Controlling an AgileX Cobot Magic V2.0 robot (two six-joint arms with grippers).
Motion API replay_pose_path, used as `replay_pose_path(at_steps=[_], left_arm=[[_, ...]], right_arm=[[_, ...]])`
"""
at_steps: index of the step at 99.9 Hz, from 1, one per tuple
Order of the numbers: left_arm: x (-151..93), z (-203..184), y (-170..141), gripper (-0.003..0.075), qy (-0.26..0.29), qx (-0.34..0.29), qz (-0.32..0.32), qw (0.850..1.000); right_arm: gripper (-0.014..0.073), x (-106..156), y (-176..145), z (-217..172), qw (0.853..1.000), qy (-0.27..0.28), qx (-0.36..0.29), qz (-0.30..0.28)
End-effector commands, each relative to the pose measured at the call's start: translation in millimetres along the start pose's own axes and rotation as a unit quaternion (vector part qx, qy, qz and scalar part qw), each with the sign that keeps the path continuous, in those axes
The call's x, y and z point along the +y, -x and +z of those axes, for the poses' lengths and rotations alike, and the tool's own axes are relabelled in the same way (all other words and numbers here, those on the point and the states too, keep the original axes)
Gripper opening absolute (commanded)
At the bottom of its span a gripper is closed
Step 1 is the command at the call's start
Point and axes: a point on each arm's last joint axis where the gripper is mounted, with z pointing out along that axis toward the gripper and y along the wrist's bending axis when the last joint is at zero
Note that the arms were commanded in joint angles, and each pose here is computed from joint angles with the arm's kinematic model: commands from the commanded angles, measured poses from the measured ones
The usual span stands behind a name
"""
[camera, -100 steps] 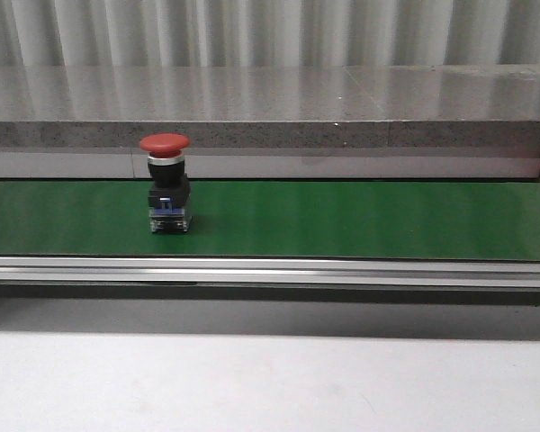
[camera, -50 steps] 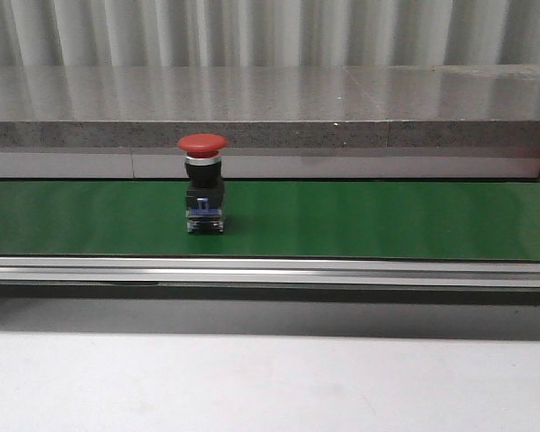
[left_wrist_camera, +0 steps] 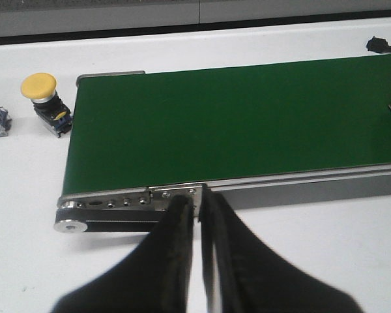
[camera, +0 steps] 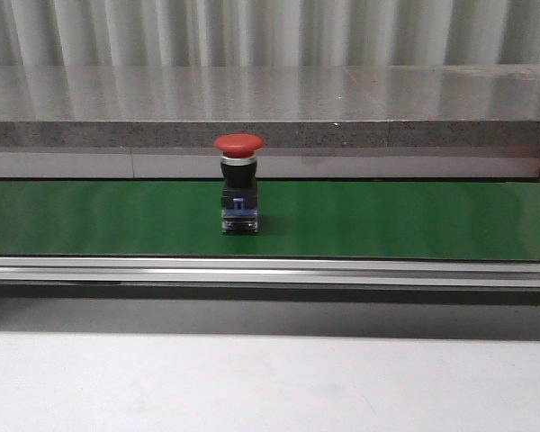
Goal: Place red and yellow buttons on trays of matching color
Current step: 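Lower the yellow button onto the yellow tray and open the right gripper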
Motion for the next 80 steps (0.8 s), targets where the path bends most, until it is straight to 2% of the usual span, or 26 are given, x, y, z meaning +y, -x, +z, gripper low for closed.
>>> replay_pose_path(at_steps=[1,6,13,30,40,56,80], left_arm=[[-2,-5,14,-0.0006,-0.006,-0.048,-0.003,0.999],[-2,-5,14,-0.0006,-0.006,-0.048,-0.003,0.999],[-2,-5,14,-0.0006,-0.006,-0.048,-0.003,0.999],[-2,-5,14,-0.0006,-0.006,-0.048,-0.003,0.999],[-2,-5,14,-0.0006,-0.006,-0.048,-0.003,0.999],[-2,-5,14,-0.0006,-0.006,-0.048,-0.003,0.999],[-2,-5,14,-0.0006,-0.006,-0.048,-0.003,0.999]], right_arm=[[0.0048,-1,10,-17,0.999,0.004,-0.043,0.000],[0.0061,-1,10,-16,0.999,0.004,-0.042,0.000],[0.0123,-1,10,-16,0.999,0.003,-0.041,0.000],[0.0435,-1,10,-16,0.999,0.003,-0.041,0.000],[0.0556,-1,10,-16,0.999,0.004,-0.043,0.000],[0.0573,-1,11,-29,0.998,0.007,-0.064,-0.001],[0.0573,8,9,-91,0.988,0.027,-0.152,-0.011]])
